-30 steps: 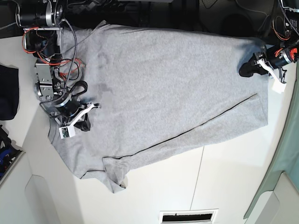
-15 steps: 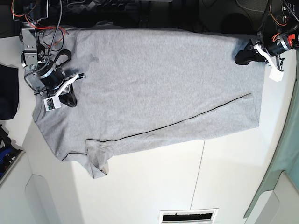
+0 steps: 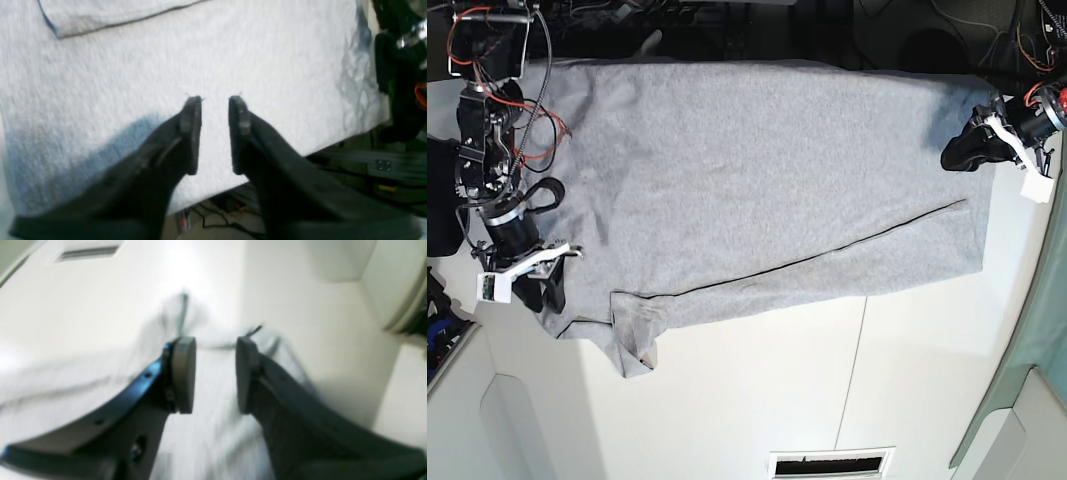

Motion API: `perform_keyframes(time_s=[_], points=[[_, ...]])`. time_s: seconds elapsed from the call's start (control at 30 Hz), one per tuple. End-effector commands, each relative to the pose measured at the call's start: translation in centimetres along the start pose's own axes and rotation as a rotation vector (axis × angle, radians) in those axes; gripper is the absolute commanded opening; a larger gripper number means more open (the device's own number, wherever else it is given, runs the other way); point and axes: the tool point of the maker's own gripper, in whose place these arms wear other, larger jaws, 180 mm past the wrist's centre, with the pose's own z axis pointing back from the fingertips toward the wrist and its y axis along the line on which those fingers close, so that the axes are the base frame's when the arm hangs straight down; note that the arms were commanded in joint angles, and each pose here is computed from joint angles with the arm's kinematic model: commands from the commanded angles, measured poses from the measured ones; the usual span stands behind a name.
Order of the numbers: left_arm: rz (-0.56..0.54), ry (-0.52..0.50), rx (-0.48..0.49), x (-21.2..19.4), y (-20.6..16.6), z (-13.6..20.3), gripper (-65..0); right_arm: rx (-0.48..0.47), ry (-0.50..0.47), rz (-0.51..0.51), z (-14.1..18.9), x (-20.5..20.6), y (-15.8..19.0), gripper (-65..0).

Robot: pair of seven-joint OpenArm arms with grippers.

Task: Layout the t-shirt on the table in an organized manner, then fold the t-shirt properly
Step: 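Release and reposition both grippers on the flattened shirt edges, then grasp the shirt side edge with the left gripper and pull it outward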

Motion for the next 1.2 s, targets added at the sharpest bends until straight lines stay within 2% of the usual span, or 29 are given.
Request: perform_keyframes(time_s=[0.0,0.1,0.27,0.37,0.43,0.5,0.67,0.77,0.9,1.0,1.17], points=[[-0.028,-0.031,-0.011,1.2,-0.3,0.4,-44.9,-0.02,-0.064,-0.006,-1.3,2.6,-0.4,-44.6],[-0.029,-0.032,-0.01,1.3,-0.2,0.5,-44.8,-0.031,-0.042,-0.051,-4.2,3.1,0.1,-44.6],[-0.036,-0.022,0.0,1.1,0.0,0.5,-44.8,-0.009,0.097,-0.114,-8.1,0.4,2.2,-44.6],[-0.036,-0.024,-0.001,1.2,-0.1,0.4,-42.8,0.065,0.156,-0.156,-8.7,-1.3,4.6,-44.6],[-0.038,-0.037,0.002,1.4,0.0,0.5,-35.5,0.117,0.174,-0.162,-8.6,-2.0,6.2,-44.6],[-0.054,-0.054,0.022,1.7,0.3,0.5,-29.9,0.124,0.189,-0.138,-8.5,-2.5,6.9,-44.6],[-0.138,-0.09,0.111,2.6,1.8,0.6,-29.1,0.076,0.208,-0.124,-8.2,-3.5,6.0,-44.6],[-0.167,-0.113,0.128,4.0,2.1,0.3,-29.1,0.069,0.211,-0.123,-8.2,-3.6,5.9,-44.6],[-0.131,-0.184,0.15,6.5,3.1,-0.3,-25.4,0.069,0.212,-0.123,-8.2,-3.7,5.9,-44.6],[-0.074,-0.213,0.179,7.8,4.9,-1.2,-25.4,0.073,0.219,-0.098,-8.1,-3.8,5.9,-44.6],[0.044,-0.192,0.182,7.2,7.2,-3.2,-25.4,0.073,0.22,-0.092,-8.1,-3.8,5.9,-44.6]])
